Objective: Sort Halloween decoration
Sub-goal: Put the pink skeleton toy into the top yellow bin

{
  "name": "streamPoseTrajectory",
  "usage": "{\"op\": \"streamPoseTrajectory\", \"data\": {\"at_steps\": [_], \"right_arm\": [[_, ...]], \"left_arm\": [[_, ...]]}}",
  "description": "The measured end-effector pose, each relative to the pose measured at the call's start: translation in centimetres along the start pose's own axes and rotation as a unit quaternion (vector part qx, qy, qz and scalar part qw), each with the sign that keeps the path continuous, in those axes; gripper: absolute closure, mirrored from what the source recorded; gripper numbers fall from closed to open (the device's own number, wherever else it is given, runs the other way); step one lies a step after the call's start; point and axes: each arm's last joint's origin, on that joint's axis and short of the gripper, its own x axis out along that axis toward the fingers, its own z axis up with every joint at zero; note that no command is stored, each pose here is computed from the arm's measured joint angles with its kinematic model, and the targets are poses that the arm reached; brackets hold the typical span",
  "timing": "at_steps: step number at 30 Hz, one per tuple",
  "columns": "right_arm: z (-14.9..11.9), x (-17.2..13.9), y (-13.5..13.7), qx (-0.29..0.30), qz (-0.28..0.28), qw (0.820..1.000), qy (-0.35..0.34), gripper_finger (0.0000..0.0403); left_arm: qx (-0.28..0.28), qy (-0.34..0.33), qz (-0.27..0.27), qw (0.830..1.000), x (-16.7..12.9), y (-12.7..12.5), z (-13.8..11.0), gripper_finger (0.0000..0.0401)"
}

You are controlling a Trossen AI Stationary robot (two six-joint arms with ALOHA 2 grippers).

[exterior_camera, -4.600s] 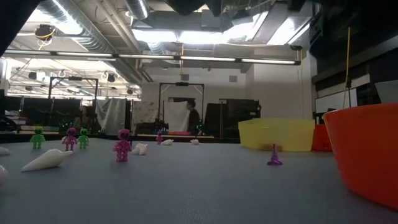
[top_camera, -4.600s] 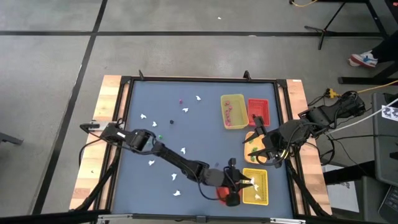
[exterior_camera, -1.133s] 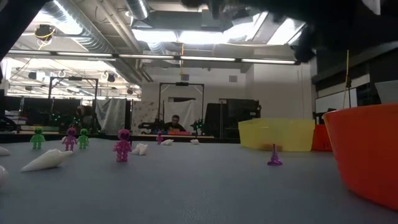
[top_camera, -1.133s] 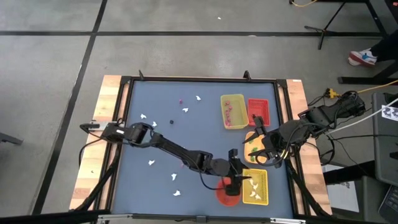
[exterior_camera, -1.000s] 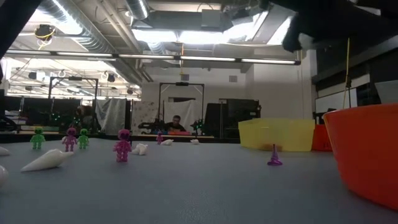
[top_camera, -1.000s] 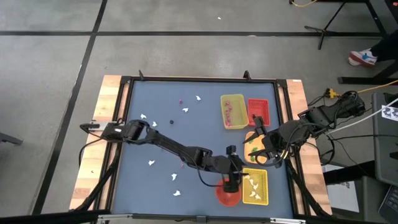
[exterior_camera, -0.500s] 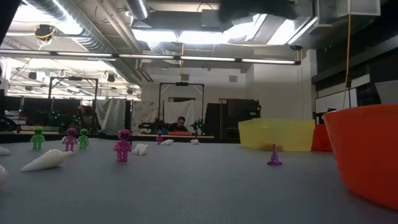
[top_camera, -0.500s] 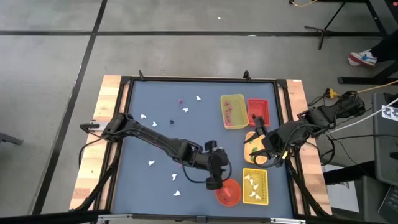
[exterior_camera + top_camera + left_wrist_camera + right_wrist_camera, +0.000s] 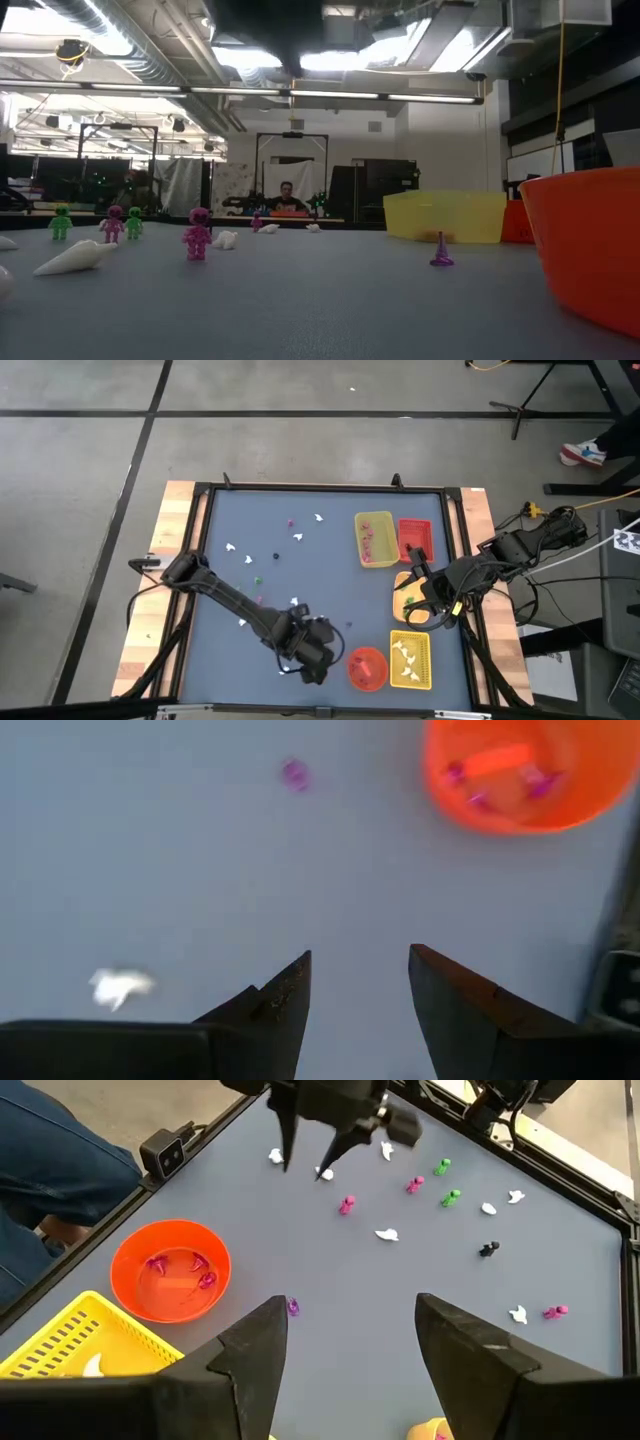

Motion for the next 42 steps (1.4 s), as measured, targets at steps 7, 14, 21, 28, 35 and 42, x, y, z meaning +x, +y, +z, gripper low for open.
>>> {"op": "streamPoseTrajectory", "data": {"at_steps": [7,14,21,28,35,42], "right_arm": [[-0.1,0.0,0.0,-0.001,0.001,1.0,0.004,0.0182],[-0.1,0.0,0.0,-0.001,0.001,1.0,0.005,0.0182],[-0.1,0.0,0.0,-0.001,0.002,1.0,0.006,0.0182],[-0.1,0.0,0.0,-0.001,0.002,1.0,0.006,0.0182],[-0.1,0.0,0.0,-0.001,0.002,1.0,0.006,0.0182],[-0.1,0.0,0.0,-0.001,0.002,1.0,0.006,0.0182]], "left_arm": [[-0.031,0.003,0.076,0.997,-0.1,-0.4,-2.7,0.0248],[-0.067,0.034,0.125,0.989,2.4,0.4,-5.7,0.0248],[-0.08,0.046,0.157,0.983,4.7,1.7,-7.4,0.0248],[-0.09,0.045,0.157,0.982,6.4,2.7,-8.0,0.0248],[-0.098,0.047,0.164,0.98,7.4,3.7,-7.8,0.0248],[-0.098,0.033,0.141,0.985,8.4,4.1,-7.3,0.0248]]}}
